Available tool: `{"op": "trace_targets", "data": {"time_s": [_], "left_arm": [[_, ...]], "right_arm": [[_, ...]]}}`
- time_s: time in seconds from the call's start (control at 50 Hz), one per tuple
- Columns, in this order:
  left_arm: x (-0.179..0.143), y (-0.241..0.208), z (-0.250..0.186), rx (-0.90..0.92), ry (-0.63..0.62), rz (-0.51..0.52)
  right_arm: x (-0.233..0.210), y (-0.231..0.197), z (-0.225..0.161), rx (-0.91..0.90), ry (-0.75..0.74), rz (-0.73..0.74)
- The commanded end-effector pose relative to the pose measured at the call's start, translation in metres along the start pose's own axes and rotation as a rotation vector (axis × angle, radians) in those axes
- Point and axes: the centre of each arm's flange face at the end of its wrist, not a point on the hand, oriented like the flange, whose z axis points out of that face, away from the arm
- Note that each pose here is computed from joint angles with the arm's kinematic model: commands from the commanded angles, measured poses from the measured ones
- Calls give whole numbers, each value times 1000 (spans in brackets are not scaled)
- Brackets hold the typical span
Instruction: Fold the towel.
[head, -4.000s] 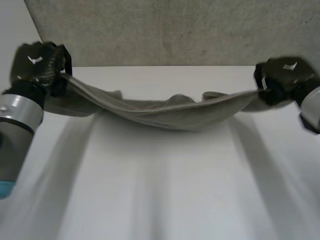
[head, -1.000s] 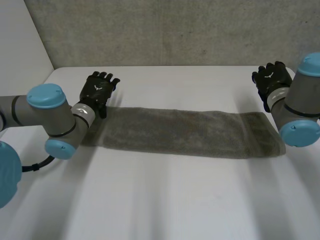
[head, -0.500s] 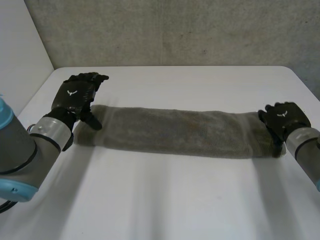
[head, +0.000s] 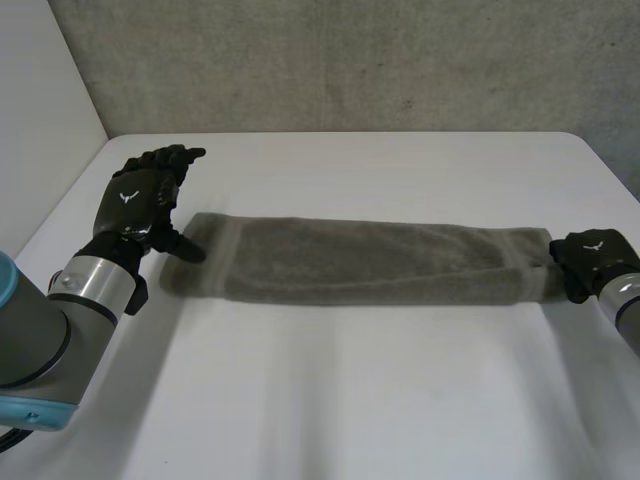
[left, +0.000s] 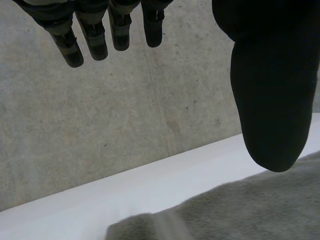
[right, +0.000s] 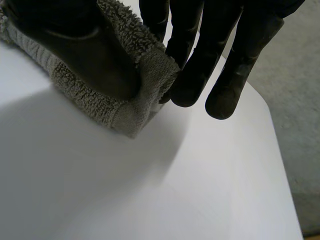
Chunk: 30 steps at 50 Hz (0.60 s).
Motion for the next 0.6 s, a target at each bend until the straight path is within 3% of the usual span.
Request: {"op": "trace_targets", "data": {"time_s": [0.02,0.16,0.28,0.32,0.34,0.38,0.44,0.48,0.5,0.54,0.56,0.6], "left_arm": [[0,-2,-2,8,-1,4],[0,-1,-3,3,-2,3],[0,-1,-3,5,-1,2],[0,-1,-3,5,-1,2],[0,-1,-3,5,-1,4],[0,-1,-3,5,-1,4],[-1,-1,-3,5,-3,4],[-1,-1,-2,10,-4,6],[-1,-1,-2,10,-4,6],[-1,-1,-2,13,-4,8],[-1,-1,-2,16,-4,10],[-1,0,-3,16,-4,15]], "right_arm": [[31,11,6,-42,91,10],[85,12,9,-70,256,-23],[100,-26,5,-4,313,-196],[59,-82,-4,157,251,-250],[59,-82,-4,158,250,-250],[1,-134,-19,323,152,-290],[-28,-152,-28,389,103,-308],[-96,-183,-50,515,-21,-337],[-97,-183,-50,516,-22,-337],[-167,-194,-73,602,-166,-363],[-168,-194,-73,602,-166,-363],[-219,-189,-84,635,-269,-379]]}}
